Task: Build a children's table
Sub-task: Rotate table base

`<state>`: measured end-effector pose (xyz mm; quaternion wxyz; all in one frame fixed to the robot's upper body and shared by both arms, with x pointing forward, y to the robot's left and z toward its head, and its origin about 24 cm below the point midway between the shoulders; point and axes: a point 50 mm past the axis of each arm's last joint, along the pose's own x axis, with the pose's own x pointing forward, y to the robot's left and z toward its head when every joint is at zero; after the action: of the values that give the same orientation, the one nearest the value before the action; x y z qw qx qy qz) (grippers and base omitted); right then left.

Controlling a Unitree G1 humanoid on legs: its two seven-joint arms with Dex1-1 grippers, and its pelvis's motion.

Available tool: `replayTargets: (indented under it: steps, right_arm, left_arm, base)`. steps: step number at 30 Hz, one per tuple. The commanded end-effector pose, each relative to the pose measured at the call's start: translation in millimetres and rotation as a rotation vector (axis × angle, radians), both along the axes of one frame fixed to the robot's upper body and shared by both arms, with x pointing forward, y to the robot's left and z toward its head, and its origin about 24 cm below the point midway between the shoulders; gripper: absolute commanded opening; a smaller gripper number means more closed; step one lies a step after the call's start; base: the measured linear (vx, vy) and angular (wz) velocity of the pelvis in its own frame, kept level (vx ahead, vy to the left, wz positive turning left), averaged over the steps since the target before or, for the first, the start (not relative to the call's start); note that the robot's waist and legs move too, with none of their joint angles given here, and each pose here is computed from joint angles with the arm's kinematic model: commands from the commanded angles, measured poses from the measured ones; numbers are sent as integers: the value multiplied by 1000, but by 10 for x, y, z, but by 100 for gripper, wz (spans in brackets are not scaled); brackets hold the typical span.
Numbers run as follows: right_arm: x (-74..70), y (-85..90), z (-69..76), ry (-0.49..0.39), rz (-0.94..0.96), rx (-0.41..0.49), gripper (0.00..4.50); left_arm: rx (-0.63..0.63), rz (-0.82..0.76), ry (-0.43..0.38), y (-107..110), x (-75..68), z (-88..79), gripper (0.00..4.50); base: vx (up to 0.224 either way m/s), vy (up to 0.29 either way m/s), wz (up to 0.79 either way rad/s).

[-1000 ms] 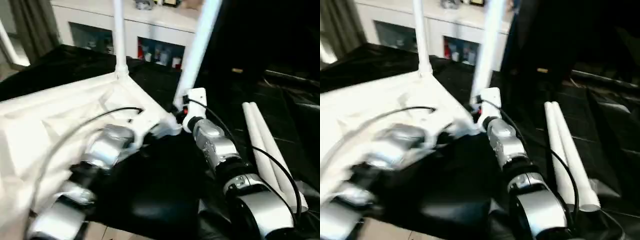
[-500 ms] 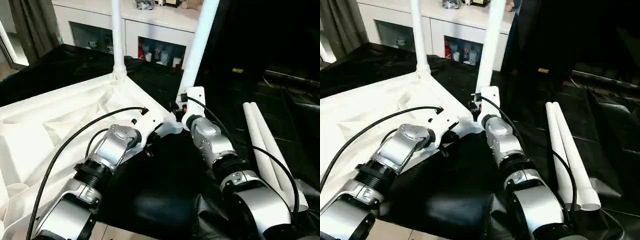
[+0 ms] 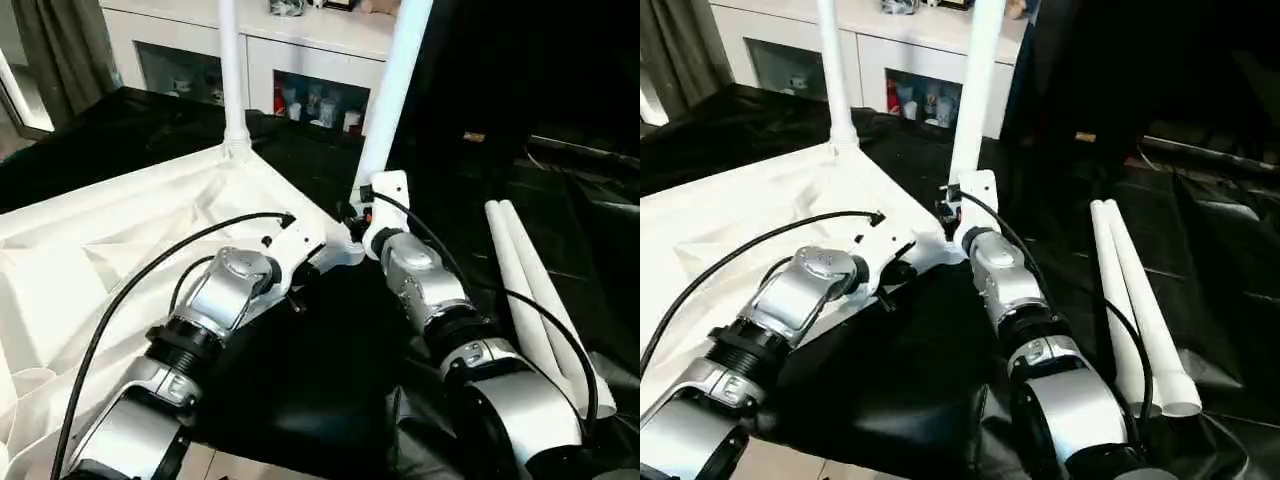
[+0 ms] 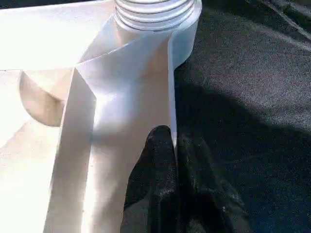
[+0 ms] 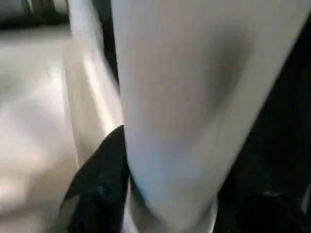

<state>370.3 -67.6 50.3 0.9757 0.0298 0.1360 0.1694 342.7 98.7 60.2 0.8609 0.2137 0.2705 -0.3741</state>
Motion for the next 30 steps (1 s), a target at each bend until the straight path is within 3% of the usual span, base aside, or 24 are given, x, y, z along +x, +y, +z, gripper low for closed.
replayTargets:
  steps: [1,8,14,16,20,22,24,25,27,30]
  right_arm:
    - [-202,-24,-421,201,15,-43,289]
    - [-154,-36,-343,166,27,-45,351]
    - [-100,-36,-162,48,120,-32,402]
    - [-81,-105,24,-42,189,0,423]
    - [-102,-211,169,-83,244,18,437]
    - [-195,-373,308,-104,361,-8,437]
    - [-243,-418,347,-105,410,-17,437]
    - [-381,-482,382,-149,554,-62,437]
    - [-542,-563,377,-166,687,-101,437]
    - [-628,-664,360,-169,719,-124,437]
  left_arm:
    - [26,-3,0,-9,11,-17,0]
    - [25,-8,-2,5,15,-10,0]
    - [19,-35,-18,13,24,29,0]
    - [-12,-91,-27,8,4,65,0]
    - [-40,-156,-31,14,-34,99,0]
    - [-73,-242,-35,71,-96,138,0]
    - [-87,-285,-45,85,-123,157,0]
    - [-121,-349,-62,109,-173,190,0]
    - [-156,-377,-72,143,-215,220,0]
    - [-165,-404,-77,181,-253,216,0]
  base:
    - [0,0,0]
    - [0,0,0]
    - [0,0,0]
    - [0,0,0]
    - [43,-18,2]
    - [0,0,0]
    - [0,0,0]
    - [0,0,0]
    - [0,0,0]
    - [-38,4,0]
